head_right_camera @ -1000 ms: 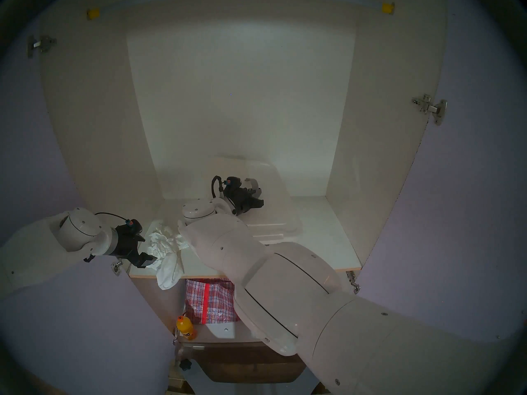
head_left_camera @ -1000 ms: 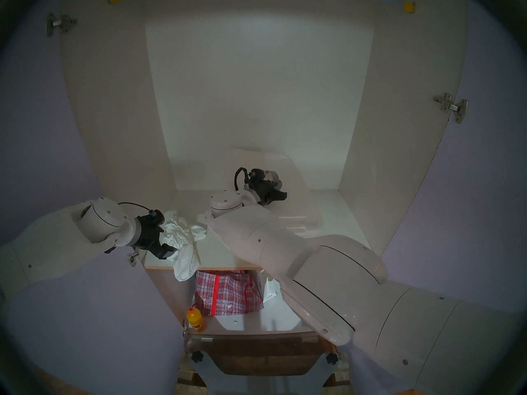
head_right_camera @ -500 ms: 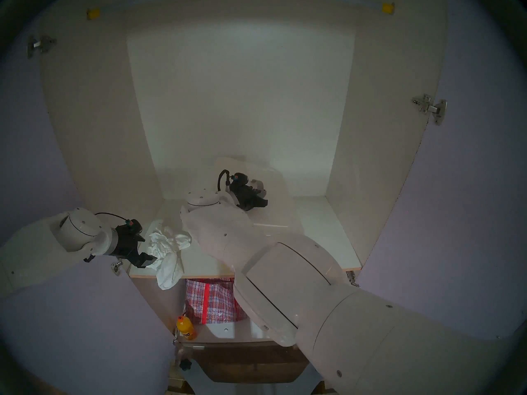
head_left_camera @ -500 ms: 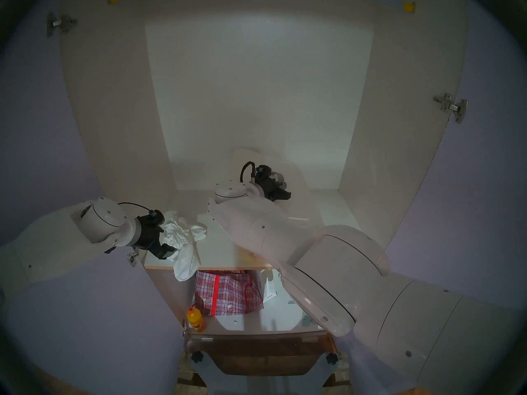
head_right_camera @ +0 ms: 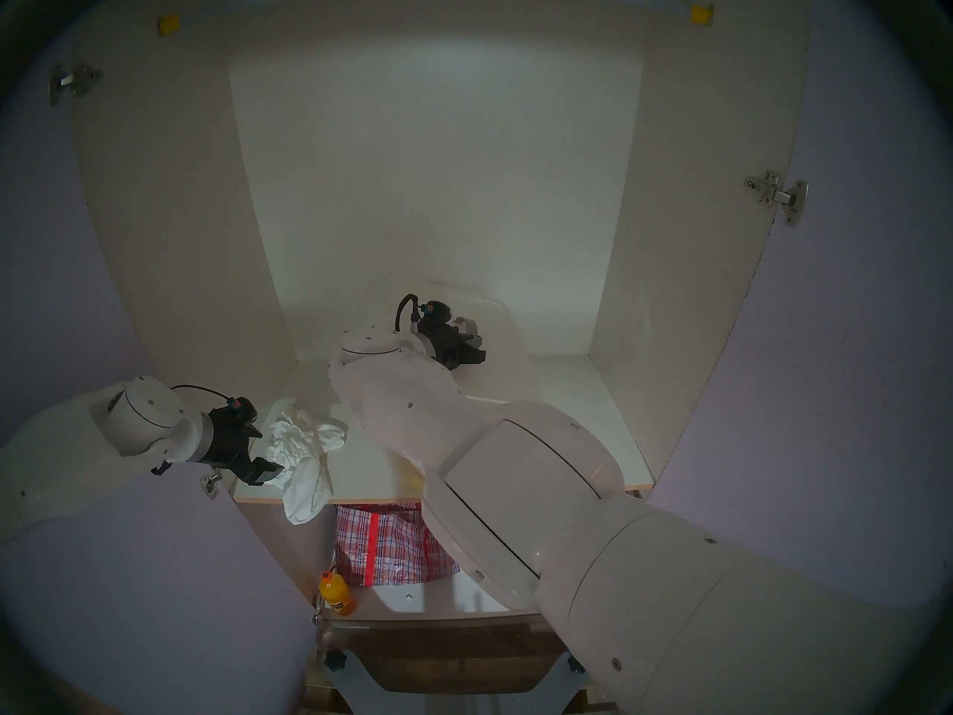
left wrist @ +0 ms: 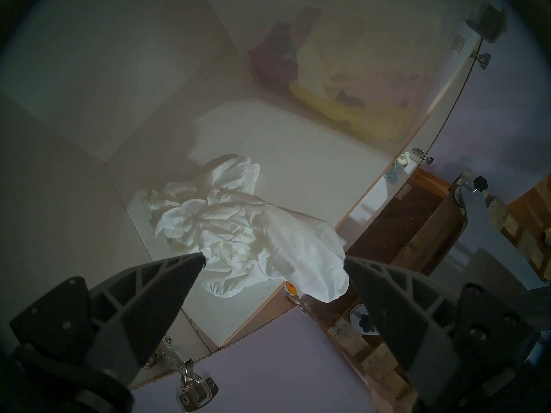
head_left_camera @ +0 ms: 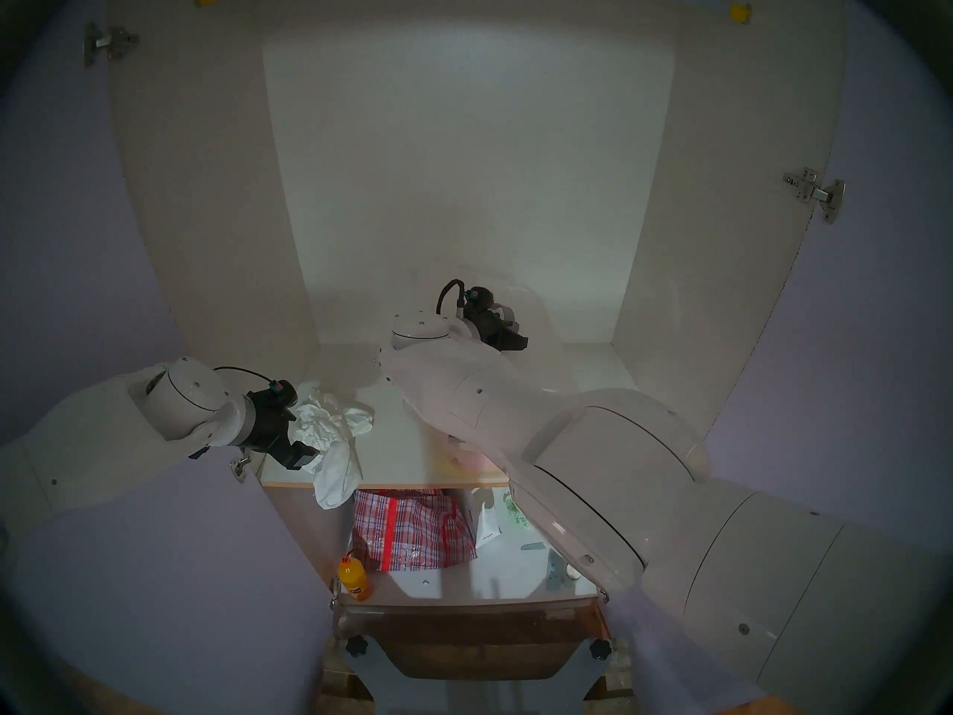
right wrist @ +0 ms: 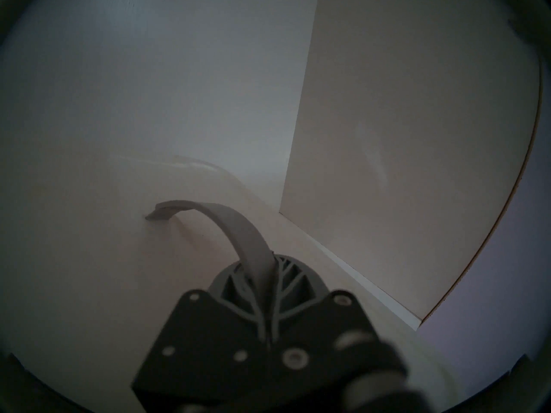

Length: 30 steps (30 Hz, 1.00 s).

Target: Take clothing out of the storage bin and put the lid back on the bin

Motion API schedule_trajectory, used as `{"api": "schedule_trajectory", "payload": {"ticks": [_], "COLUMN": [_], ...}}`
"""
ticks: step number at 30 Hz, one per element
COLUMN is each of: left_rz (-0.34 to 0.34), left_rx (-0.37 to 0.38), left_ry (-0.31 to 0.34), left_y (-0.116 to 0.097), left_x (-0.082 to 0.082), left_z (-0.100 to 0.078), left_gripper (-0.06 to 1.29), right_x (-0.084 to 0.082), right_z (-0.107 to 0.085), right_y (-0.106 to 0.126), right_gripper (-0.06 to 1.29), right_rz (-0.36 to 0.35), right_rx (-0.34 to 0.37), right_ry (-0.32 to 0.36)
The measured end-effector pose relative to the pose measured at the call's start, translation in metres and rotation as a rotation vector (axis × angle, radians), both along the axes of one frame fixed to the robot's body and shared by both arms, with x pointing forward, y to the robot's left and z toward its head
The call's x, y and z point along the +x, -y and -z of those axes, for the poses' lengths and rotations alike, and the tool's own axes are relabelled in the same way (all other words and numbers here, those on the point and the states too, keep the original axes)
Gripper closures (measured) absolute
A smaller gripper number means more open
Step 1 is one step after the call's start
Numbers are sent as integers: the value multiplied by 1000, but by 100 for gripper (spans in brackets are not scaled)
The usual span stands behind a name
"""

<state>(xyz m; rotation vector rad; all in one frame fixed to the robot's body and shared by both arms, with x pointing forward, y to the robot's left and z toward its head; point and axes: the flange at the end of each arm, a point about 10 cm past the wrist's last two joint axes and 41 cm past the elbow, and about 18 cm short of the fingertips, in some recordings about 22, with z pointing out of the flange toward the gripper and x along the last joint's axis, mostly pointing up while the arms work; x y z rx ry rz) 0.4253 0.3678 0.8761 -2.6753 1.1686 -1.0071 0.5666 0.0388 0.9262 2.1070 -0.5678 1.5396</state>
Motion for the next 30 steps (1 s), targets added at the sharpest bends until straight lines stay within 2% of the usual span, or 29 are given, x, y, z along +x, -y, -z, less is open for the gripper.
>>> {"api": "schedule_trajectory", "payload": {"ticks": [22,24,28,29,30], "left_rz": [-1,-1,-1,-1,-1], "left_rx": [1,2,2,2,2], "left_ry": [-3,-3,-4,-4,-4], "left_y": [0,0,0,-1,0], "left_x": [-1,-1,-1,-1,-1], "left_z": [1,2,2,2,2], "left_gripper": [-3,-3,-3,-3,-3], "right_x": [-4,-4,-6,-6,-6], "right_z": [22,25,31,32,33], "right_y": [-7,-7,-8,-8,-9], "right_gripper": [123,117,92,82,50], "right_rz": [-99,-109,-128,-135,-138], "right_rx": [-51,-60,-75,-80,-83], "right_ry": [-31,-35,-46,-48,-50]}}
